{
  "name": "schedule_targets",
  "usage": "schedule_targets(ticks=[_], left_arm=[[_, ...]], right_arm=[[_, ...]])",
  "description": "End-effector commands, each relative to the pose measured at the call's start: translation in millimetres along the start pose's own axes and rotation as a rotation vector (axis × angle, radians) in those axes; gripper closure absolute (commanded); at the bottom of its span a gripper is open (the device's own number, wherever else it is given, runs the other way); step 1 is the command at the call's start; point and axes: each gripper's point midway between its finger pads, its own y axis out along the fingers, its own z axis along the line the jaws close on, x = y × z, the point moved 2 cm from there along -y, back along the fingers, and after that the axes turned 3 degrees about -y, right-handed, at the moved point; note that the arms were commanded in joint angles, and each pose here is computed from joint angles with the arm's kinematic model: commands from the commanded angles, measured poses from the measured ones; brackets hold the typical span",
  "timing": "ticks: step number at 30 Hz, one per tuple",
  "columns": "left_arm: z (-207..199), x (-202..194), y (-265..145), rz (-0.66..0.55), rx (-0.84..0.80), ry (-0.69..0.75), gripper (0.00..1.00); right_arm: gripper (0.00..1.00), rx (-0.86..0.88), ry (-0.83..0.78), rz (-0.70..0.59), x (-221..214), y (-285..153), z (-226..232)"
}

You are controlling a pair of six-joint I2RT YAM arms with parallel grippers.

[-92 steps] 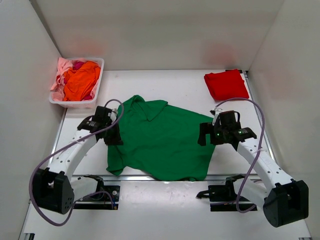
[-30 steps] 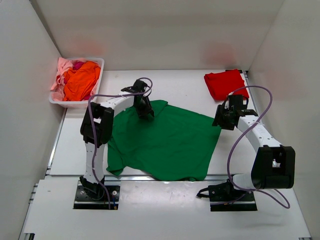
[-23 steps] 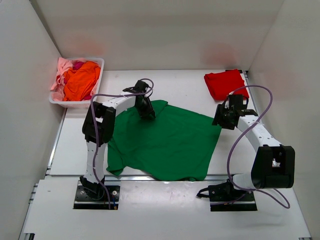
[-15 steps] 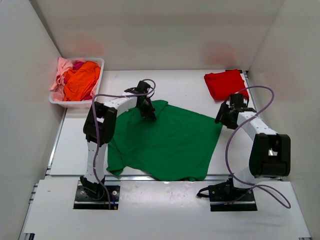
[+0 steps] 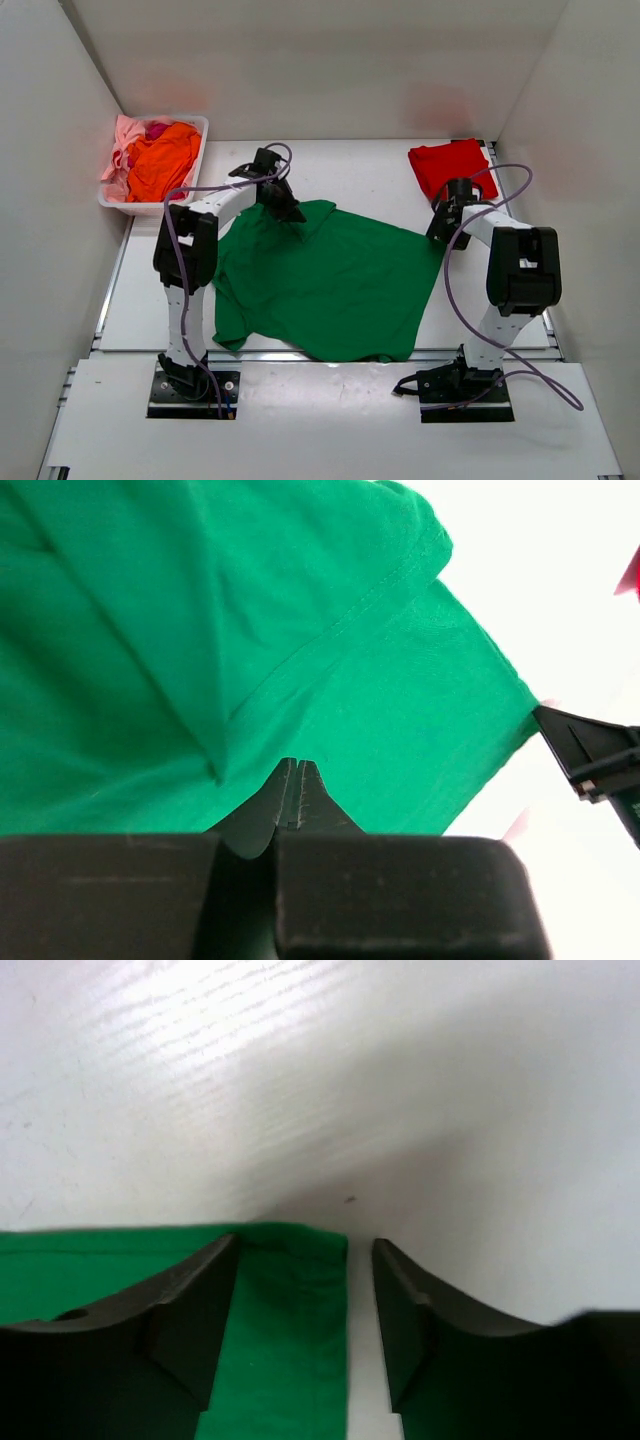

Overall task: Fold and stack the t-shirts
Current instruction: Flatten out the tshirt

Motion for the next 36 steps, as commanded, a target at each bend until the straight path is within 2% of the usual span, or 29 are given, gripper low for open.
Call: schedule_targets(ticks=[1,3,5,9,11,14,16,18,21,22,23,24,25,27,29,31,33,35,36], left_arm=[[-19,6,-39,-0.040,-0.087,0.003,1.00],[-13,7,-41,-0.043,-0.080,-0.004,1.00],[-11,5,-41,-0.041,-0.075,-0.004,1.00],[-11,8,-46,-0.049,-0.085,-0.010,1.00],[-8,13,-49,-0.065,-0.083,-0.025,1.00],[-2,16,-52,-0.074,-0.079,-0.040,1.00],[-1,16,-54,-0.082,-0.085,-0.050,1.00],[-2,16,-55,-0.084,-0.096,-0.055,1.00],[-2,15,-60,-0.088,-0.104,-0.053,1.00],[1,12,-58,-0.078,-0.097,-0.057,1.00],[0,12,-60,-0.085,-0.096,-0.049,1.00],[1,12,-60,-0.089,-0.095,-0.054,1.00],[0,12,-63,-0.089,-0.106,-0.056,1.00],[2,17,-67,-0.108,-0.109,-0.056,1.00],[-6,33,-79,-0.156,-0.139,-0.060,1.00],[-21,67,-100,-0.251,-0.197,-0.079,1.00],[-37,99,-119,-0.303,-0.247,-0.107,1.00],[-77,143,-155,-0.366,-0.346,-0.079,1.00],[-80,158,-173,-0.394,-0.358,-0.087,1.00]], right_arm=[[0.51,-0.002,0.031,-0.040,13,8,7],[0.55,0.008,0.046,-0.037,16,10,11],[0.66,0.018,0.043,-0.032,15,12,13],[0.67,0.039,0.048,-0.005,12,10,16],[0.64,0.043,0.064,0.012,6,9,12],[0.50,0.080,0.087,0.019,-1,3,12],[0.50,0.088,0.086,0.024,-6,1,13],[0.57,0.082,0.075,0.041,-12,2,15],[0.61,0.061,0.061,0.060,-10,6,13],[0.66,0.053,0.058,0.082,-10,6,13],[0.89,0.042,0.056,0.094,-9,5,13],[1.00,0.037,0.052,0.104,-9,5,14],[1.00,0.043,0.052,0.109,-10,3,14],[1.00,0.071,0.053,0.078,1,-5,15],[1.00,0.115,0.050,-0.011,30,-24,16],[1.00,0.161,0.055,-0.102,67,-44,21],[1.00,0.246,0.042,-0.233,121,-77,31],[1.00,0.284,0.016,-0.319,157,-105,39],[1.00,0.309,0.005,-0.390,180,-127,45]])
